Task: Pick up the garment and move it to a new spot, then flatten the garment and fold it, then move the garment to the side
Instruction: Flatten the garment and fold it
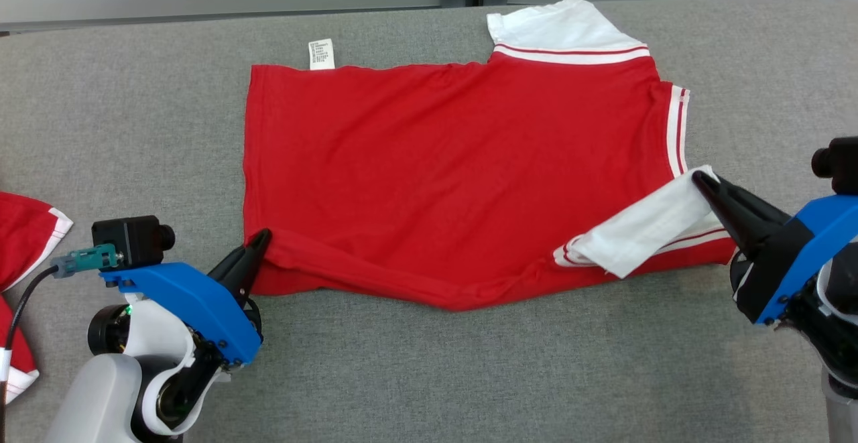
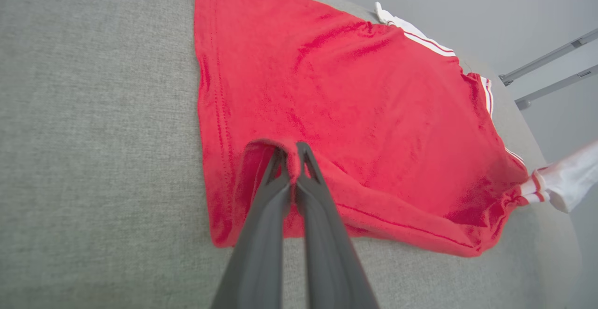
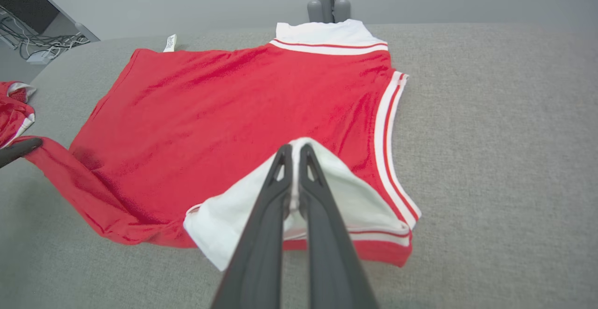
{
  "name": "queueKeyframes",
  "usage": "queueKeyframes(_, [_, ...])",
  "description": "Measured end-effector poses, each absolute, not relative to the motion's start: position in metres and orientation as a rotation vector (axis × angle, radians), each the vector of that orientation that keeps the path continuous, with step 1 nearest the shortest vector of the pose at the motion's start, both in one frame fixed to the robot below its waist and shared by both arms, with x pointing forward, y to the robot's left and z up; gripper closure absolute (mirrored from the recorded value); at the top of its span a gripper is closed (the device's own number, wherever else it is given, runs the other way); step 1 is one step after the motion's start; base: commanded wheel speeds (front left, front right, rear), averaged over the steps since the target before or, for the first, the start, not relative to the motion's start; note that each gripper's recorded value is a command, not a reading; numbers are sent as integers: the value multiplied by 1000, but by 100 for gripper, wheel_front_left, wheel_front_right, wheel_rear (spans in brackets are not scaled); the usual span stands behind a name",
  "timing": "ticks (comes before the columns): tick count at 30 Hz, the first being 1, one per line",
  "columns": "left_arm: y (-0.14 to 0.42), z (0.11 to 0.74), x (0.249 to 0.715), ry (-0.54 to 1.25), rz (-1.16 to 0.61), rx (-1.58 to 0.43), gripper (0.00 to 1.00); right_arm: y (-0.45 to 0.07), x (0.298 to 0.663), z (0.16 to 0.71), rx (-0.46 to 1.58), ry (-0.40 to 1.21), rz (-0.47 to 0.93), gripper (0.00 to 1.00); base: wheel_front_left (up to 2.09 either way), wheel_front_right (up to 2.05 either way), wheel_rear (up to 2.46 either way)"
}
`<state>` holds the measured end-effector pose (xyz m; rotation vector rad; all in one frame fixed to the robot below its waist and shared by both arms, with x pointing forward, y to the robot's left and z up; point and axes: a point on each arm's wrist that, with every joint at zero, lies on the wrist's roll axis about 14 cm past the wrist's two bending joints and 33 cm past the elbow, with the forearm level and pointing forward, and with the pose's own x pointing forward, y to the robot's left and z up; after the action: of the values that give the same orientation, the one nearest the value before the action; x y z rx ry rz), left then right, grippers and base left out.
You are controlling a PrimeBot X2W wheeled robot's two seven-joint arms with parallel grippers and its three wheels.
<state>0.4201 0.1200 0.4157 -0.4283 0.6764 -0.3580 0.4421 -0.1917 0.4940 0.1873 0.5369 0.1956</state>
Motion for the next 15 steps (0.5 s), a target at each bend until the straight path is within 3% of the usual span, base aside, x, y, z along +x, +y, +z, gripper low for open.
queueKeyframes(15, [135,379,440,667,-248,-431,100,-195,490,486,137,436,197,100,0,0,0])
